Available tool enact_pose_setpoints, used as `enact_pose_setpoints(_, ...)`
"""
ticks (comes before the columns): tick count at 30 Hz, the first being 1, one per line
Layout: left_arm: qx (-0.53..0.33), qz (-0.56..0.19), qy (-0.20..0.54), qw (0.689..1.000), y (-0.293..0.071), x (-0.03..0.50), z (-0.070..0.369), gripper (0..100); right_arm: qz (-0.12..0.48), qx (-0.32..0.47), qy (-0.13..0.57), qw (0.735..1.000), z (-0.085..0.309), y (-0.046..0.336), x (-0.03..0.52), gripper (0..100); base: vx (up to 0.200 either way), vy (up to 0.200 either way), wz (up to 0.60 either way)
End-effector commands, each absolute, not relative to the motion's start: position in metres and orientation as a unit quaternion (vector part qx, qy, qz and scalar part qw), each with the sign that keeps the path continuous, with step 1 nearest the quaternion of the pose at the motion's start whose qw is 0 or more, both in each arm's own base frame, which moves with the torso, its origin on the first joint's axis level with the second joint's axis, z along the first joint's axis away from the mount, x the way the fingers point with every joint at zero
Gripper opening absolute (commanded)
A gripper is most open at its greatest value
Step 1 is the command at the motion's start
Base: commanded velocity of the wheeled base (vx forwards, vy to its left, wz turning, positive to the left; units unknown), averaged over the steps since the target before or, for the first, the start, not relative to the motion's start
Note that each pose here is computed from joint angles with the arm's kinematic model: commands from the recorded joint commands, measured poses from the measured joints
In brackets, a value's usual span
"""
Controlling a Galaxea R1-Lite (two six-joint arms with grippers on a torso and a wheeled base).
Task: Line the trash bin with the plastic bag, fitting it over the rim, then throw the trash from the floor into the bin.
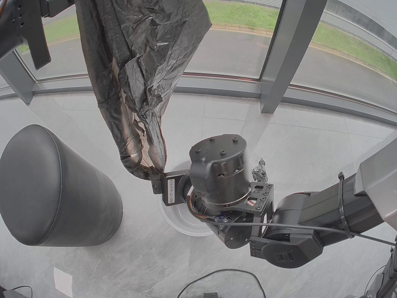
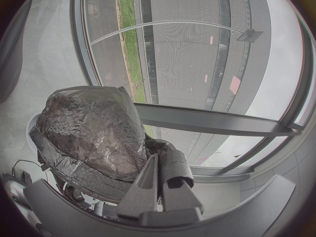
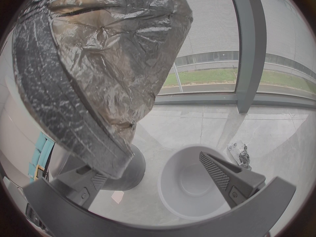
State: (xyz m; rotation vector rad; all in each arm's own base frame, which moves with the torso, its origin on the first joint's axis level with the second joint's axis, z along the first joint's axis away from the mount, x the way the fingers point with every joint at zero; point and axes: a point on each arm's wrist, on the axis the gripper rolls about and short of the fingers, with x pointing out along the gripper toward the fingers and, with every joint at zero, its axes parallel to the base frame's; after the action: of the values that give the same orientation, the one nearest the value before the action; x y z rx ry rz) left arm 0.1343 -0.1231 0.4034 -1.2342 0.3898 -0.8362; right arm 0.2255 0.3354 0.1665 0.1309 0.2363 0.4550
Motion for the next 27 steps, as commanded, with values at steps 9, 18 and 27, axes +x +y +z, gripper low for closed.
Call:
enact_pose_setpoints(9, -0.566, -0.372, 0.18, 0.713, -0.121, 0.132, 0.403, 0, 0.235, 0.065, 0.085, 0.966, 0.172, 0.346, 0.224, 100, 0.0, 0.0, 0.0)
enact_pose_setpoints(18, -0.565, -0.375, 0.186, 0.711, -0.119, 0.129, 0.397, 0, 0.237, 0.06, 0.067, 0.967, 0.161, 0.356, 0.231, 100, 0.0, 0.0, 0.0)
enact_pose_setpoints(27, -0.565, -0.375, 0.185, 0.711, -0.118, 0.129, 0.397, 0, 0.234, 0.057, 0.067, 0.968, 0.158, 0.359, 0.23, 0, 0.0, 0.0, 0.0)
